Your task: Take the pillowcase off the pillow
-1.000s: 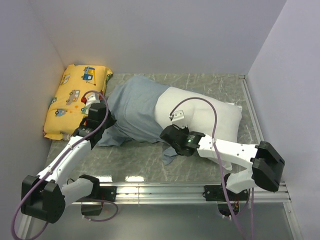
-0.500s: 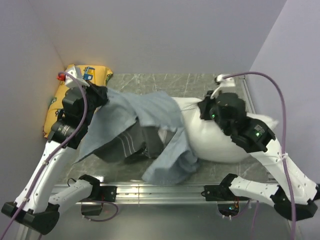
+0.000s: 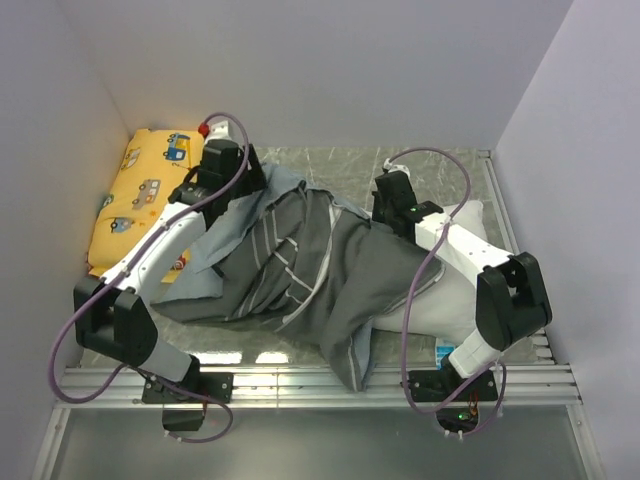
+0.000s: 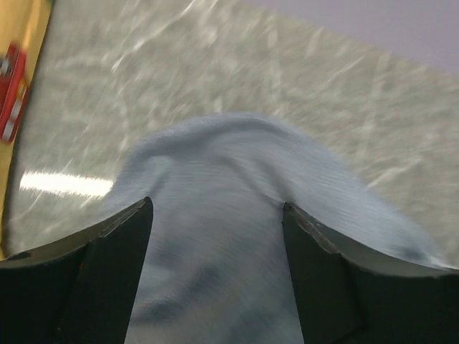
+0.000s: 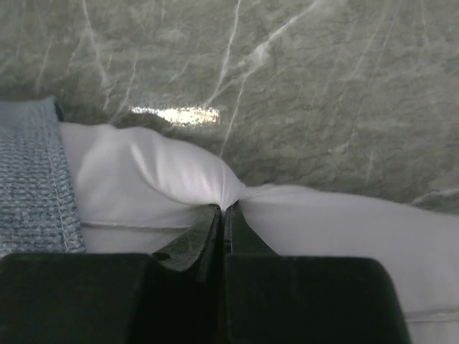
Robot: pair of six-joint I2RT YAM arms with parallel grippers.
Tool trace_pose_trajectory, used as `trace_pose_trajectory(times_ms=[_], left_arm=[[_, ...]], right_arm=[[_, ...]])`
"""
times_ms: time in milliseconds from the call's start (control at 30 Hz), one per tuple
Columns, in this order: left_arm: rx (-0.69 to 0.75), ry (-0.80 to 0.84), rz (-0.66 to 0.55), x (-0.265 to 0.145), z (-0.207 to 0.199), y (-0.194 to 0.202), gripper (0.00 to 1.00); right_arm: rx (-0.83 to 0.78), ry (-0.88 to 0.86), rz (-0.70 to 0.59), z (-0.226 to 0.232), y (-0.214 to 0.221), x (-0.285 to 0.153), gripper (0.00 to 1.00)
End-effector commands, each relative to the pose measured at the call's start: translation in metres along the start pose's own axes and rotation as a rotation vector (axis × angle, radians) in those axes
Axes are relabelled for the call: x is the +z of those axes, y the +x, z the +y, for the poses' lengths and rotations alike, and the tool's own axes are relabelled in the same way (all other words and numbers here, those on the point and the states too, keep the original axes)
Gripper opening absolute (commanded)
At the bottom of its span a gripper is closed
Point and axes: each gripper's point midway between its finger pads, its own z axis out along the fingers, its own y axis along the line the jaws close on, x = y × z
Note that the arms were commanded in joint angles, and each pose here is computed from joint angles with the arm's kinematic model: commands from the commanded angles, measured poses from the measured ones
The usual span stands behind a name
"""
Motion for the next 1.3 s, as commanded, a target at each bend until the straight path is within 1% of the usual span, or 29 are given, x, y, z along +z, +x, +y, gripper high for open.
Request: trace_pose_trajectory(times_ms=[0, 67, 167, 200, 267, 300, 367, 400, 500, 567, 600, 667, 700, 733, 767, 800, 867, 900, 967, 1000, 1033, 1067, 1100, 1167, 1200, 1267], left_arm=[[0.008, 0.226, -0.233, -0.063, -0.057, -0.091, 0.79], [0.012, 0.247, -0.242, -0.077, -0.06, -0.097, 0.81], [0.022, 0.284, -0.231, -0.095, -0.068, -0.082, 0.82], [0.04, 0.291, -0.189, -0.094, -0.072, -0.06, 0.82], [0.051, 0.304, -0.173, -0.102, -0.076, -0.04, 0.82], [0.067, 0.316, -0.114, -0.099, -0.08, -0.009, 0.82], [0.081, 0.357, -0.084, -0.104, -0.089, 0.016, 0.82], [0.098, 0.368, -0.032, -0.103, -0.092, 0.044, 0.83], [0.121, 0.398, 0.022, -0.104, -0.099, 0.081, 0.83], [0.113, 0.395, 0.043, -0.098, -0.096, 0.098, 0.83], [0.108, 0.383, 0.043, -0.096, -0.094, 0.099, 0.82], [0.097, 0.359, 0.044, -0.092, -0.091, 0.101, 0.75], [0.096, 0.333, 0.049, -0.09, -0.087, 0.102, 0.62], [0.087, 0.266, 0.014, -0.085, -0.077, 0.094, 0.52], [0.068, 0.233, -0.007, -0.084, -0.076, 0.085, 0.4], [0.068, 0.172, -0.016, -0.082, -0.065, 0.082, 0.18], [0.028, 0.079, -0.088, -0.082, -0.05, 0.059, 0.02], [-0.006, 0.026, -0.116, -0.078, -0.033, 0.045, 0.0], [-0.065, -0.023, -0.156, -0.082, -0.007, 0.029, 0.0], [-0.121, -0.083, -0.192, -0.079, 0.022, 0.012, 0.0], [-0.172, -0.082, -0.236, -0.087, 0.036, -0.003, 0.0], [-0.213, -0.094, -0.229, -0.085, 0.053, -0.001, 0.01], [-0.274, -0.152, -0.269, -0.085, 0.086, -0.016, 0.0], [-0.335, -0.15, -0.284, -0.09, 0.107, -0.02, 0.0], [-0.37, -0.189, -0.303, -0.09, 0.127, -0.026, 0.0], [-0.393, -0.207, -0.307, -0.09, 0.139, -0.027, 0.01]], right_arm=[[0.021, -0.014, -0.055, 0.009, -0.014, -0.005, 0.0], [0.021, -0.008, -0.064, 0.009, -0.019, -0.006, 0.0], [0.025, -0.011, -0.082, 0.011, -0.026, -0.009, 0.0], [0.025, -0.014, -0.087, 0.012, -0.028, -0.01, 0.0], [0.026, -0.014, -0.086, 0.012, -0.028, -0.01, 0.0], [0.026, -0.013, -0.085, 0.011, -0.028, -0.01, 0.0], [0.027, -0.016, -0.09, 0.011, -0.029, -0.012, 0.0], [0.027, -0.012, -0.09, 0.01, -0.027, -0.012, 0.0], [0.027, -0.009, -0.094, 0.008, -0.028, -0.014, 0.0], [0.028, -0.008, -0.103, 0.008, -0.029, -0.016, 0.0], [0.025, -0.004, -0.101, 0.007, -0.029, -0.017, 0.0], [0.027, 0.002, -0.105, 0.006, -0.031, -0.018, 0.0], [0.025, 0.011, -0.109, 0.004, -0.032, -0.019, 0.0], [0.029, 0.017, -0.114, 0.003, -0.034, -0.021, 0.0], [0.035, 0.026, -0.118, -0.001, -0.037, -0.021, 0.0], [0.037, 0.034, -0.123, -0.004, -0.039, -0.024, 0.0], [0.056, 0.058, -0.136, -0.016, -0.046, -0.025, 0.0], [0.065, 0.067, -0.137, -0.022, -0.049, -0.027, 0.0], [0.094, 0.082, -0.154, -0.036, -0.057, -0.032, 0.0], [0.105, 0.087, -0.163, -0.042, -0.06, -0.036, 0.0], [0.114, 0.099, -0.172, -0.047, -0.063, -0.038, 0.0], [0.125, 0.111, -0.173, -0.053, -0.063, -0.04, 0.0], [0.14, 0.124, -0.179, -0.062, -0.065, -0.042, 0.0], [0.166, 0.139, -0.182, -0.073, -0.067, -0.043, 0.0], [0.19, 0.155, -0.186, -0.082, -0.068, -0.045, 0.0], [0.215, 0.16, -0.188, -0.089, -0.068, -0.046, 0.0]])
